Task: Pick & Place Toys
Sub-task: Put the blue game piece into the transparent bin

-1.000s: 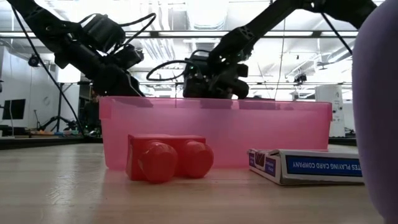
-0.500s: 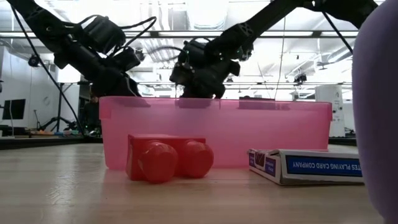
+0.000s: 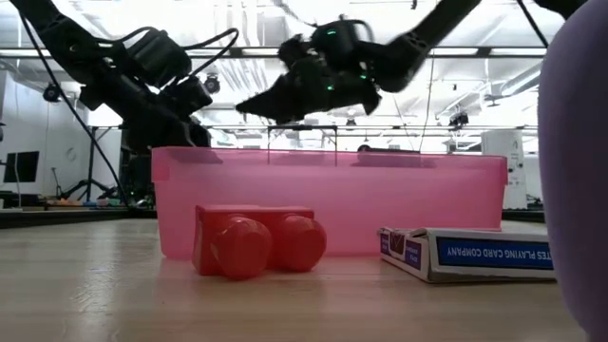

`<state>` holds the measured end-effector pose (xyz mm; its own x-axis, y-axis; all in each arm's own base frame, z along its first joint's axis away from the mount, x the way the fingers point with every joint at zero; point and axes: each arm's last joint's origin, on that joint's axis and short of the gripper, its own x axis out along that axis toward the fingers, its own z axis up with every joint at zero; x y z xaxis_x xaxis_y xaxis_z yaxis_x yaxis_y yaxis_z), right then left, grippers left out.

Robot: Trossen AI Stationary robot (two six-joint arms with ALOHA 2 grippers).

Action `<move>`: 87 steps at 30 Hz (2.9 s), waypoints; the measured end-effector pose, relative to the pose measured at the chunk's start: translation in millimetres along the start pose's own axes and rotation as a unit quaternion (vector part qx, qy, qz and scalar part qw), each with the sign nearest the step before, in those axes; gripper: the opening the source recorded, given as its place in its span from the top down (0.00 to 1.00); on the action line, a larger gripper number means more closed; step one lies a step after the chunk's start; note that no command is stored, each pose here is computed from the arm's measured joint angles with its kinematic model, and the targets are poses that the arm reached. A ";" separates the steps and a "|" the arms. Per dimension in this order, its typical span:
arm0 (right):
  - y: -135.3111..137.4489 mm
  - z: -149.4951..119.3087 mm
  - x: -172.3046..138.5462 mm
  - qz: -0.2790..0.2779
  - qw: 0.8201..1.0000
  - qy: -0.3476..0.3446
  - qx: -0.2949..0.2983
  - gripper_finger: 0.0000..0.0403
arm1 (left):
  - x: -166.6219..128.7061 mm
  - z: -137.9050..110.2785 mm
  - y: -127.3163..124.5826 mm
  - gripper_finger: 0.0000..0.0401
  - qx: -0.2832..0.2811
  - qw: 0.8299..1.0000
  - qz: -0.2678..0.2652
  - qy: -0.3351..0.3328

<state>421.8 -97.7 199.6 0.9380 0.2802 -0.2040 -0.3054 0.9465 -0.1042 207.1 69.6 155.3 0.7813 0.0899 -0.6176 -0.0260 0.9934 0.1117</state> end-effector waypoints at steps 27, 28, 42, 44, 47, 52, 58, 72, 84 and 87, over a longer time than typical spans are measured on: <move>62.8 -22.7 -98.4 -0.098 0.993 -0.029 0.063 0.72 | 60.0 6.6 -2.5 0.06 0.097 0.993 -0.044 0.055; 63.7 -24.0 -99.5 -0.102 0.992 -0.028 0.065 0.66 | 59.8 5.7 -3.0 0.06 0.099 0.992 -0.047 0.059; 65.3 -29.2 -100.2 -0.100 0.992 -0.014 0.074 0.20 | 77.1 0.9 -5.9 0.06 0.099 0.991 -0.085 0.027; 65.4 -30.0 -100.1 -0.100 0.992 -0.012 0.077 0.20 | 77.8 0.1 -6.0 0.06 0.099 0.991 -0.085 0.029; 65.5 -30.6 -100.1 -0.099 0.992 -0.009 0.079 0.20 | 77.9 0.9 -5.7 0.07 0.100 0.991 -0.083 0.025; 65.5 -30.7 -100.1 -0.099 0.992 -0.008 0.078 0.20 | 77.7 3.3 -5.4 0.15 0.102 0.991 -0.086 0.012; 65.5 -31.1 -100.0 -0.099 0.992 -0.007 0.079 0.20 | 77.4 2.6 -6.8 0.24 0.098 0.990 -0.101 0.011; 65.5 -31.6 -100.1 -0.099 0.992 -0.005 0.080 0.20 | 92.0 -7.0 -11.3 0.26 0.106 0.988 -0.114 0.012; 65.4 -32.5 -100.1 -0.099 0.992 0.000 0.082 0.20 | 91.3 -5.9 -10.2 0.50 0.116 0.988 -0.099 0.012; 65.4 -32.7 -100.1 -0.099 0.992 0.001 0.082 0.20 | 91.2 -6.1 -10.3 0.64 0.119 0.988 -0.099 0.014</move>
<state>302.5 -69.0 181.3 0.9767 0.0856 -0.1966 -0.0837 0.9963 0.0179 274.8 68.1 93.0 0.7390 -0.0992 -0.6664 0.2748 0.9474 0.1638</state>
